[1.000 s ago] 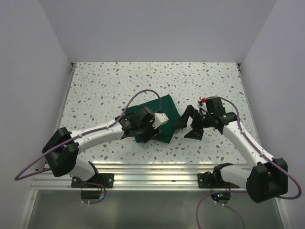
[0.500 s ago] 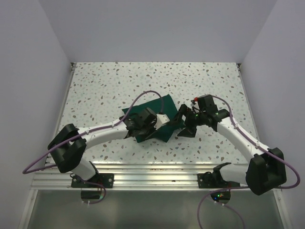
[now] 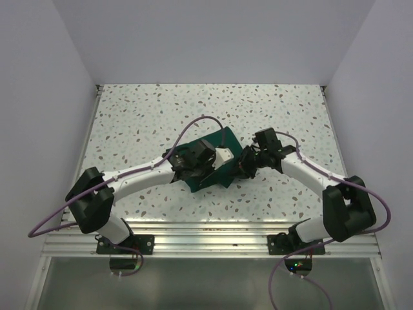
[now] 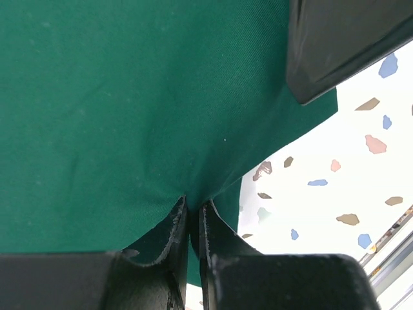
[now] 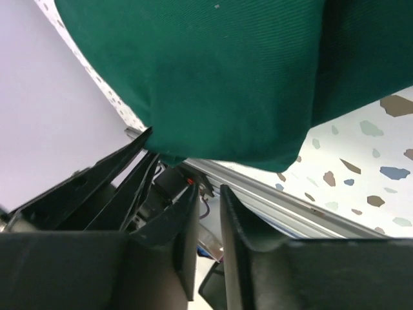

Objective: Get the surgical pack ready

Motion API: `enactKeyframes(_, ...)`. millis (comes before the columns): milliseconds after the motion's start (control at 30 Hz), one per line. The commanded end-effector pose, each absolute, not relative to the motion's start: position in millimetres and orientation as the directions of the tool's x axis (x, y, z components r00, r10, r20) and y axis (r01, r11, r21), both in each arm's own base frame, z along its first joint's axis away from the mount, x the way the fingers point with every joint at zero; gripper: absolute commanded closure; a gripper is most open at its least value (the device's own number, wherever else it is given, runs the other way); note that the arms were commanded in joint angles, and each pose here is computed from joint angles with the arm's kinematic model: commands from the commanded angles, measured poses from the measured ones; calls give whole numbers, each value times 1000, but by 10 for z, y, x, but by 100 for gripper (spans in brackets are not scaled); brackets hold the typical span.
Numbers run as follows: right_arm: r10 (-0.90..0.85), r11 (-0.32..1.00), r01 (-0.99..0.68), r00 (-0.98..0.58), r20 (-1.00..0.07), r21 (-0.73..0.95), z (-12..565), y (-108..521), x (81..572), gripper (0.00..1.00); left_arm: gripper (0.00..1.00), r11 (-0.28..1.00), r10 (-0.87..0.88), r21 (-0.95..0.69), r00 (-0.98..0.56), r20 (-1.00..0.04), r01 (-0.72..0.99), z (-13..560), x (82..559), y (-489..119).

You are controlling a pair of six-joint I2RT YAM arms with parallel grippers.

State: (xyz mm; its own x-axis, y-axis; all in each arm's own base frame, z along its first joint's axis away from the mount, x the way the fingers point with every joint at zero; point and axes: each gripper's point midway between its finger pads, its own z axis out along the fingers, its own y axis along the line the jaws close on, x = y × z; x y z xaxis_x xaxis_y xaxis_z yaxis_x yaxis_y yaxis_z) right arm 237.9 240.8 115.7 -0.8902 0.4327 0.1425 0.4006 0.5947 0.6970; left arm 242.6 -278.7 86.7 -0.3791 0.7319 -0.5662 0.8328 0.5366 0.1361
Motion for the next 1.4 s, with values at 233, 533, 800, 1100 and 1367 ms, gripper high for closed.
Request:
enactKeyframes(233, 487, 584, 390, -870, 76, 712, 1058, 2463, 2584, 87, 100, 544, 670, 142, -325, -668, 827, 1317, 2566, -3026)
enactKeyframes(533, 518, 586, 403, -853, 57, 703, 886, 2555, 2684, 98, 100, 534, 650, 127, -310, -694, 836, 1455, 2528, -3046)
enactKeyframes(800, 600, 550, 413, -800, 1, 726, 790, 2589, 2827, 100, 100, 514, 640, 92, -309, -703, 853, 1485, 2472, -3111)
enactKeyframes(1100, 638, 517, 392, -769, -36, 761, 824, 2650, 2988, 100, 100, 499, 630, 61, -314, -710, 864, 1500, 2422, -3154)
enactKeyframes(1367, 624, 557, 375, -778, -75, 741, 841, 2618, 2999, 100, 100, 509, 614, 47, -324, -720, 859, 1534, 2430, -3185)
